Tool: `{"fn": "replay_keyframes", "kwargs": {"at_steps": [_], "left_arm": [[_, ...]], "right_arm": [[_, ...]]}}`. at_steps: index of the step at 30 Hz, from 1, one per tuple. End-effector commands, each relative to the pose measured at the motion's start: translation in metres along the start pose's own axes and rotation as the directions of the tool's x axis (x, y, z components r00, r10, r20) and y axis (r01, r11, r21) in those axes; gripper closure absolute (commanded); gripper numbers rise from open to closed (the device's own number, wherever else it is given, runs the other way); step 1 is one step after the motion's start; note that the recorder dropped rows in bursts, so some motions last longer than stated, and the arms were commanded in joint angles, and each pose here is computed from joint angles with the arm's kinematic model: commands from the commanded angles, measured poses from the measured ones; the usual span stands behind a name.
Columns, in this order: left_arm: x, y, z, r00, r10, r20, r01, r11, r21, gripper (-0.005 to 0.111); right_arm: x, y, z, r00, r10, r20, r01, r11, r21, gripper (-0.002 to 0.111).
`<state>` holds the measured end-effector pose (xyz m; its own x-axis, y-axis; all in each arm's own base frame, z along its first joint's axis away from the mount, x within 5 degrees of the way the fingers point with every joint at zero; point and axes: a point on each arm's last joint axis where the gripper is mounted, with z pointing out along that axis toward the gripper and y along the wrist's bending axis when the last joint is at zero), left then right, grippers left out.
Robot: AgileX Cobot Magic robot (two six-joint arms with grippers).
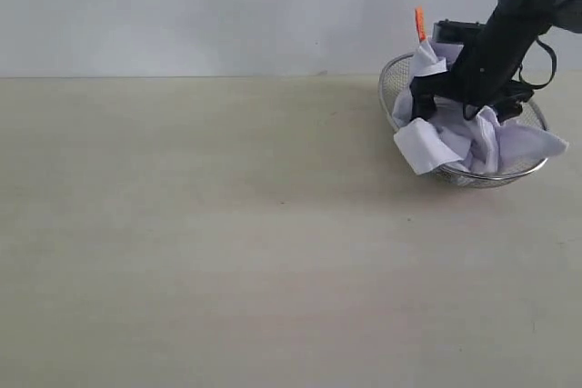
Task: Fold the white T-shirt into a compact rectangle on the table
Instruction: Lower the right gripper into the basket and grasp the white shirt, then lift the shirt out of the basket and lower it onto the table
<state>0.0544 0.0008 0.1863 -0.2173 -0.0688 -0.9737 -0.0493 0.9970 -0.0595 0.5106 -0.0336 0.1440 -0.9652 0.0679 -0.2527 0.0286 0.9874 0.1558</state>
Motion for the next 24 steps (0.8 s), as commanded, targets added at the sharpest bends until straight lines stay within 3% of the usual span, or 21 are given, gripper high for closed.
{"fn": "replay_keyframes", "kwargs": {"at_steps": [1, 9, 24], "left_arm": [[0.0007, 0.0002, 0.0001, 1.000, 0.003, 0.004, -0.003, 1.000, -0.003, 0.102], [0.0007, 0.0002, 0.0001, 1.000, 0.003, 0.004, -0.003, 1.000, -0.003, 0.102], [0.0007, 0.0002, 0.0001, 1.000, 0.003, 0.004, -0.003, 1.000, -0.003, 0.102]], "right_arm": [[0.0055, 0.0064, 0.0253, 0.999, -0.010, -0.044, 0.010, 1.000, -0.004, 0.024], [0.0067, 0.0078, 0.0286, 0.998, -0.031, -0.054, 0.031, 1.000, -0.004, 0.109], [0.0040, 0.0095, 0.0287, 0.998, -0.066, -0.023, 0.066, 0.998, -0.022, 0.107]]}}
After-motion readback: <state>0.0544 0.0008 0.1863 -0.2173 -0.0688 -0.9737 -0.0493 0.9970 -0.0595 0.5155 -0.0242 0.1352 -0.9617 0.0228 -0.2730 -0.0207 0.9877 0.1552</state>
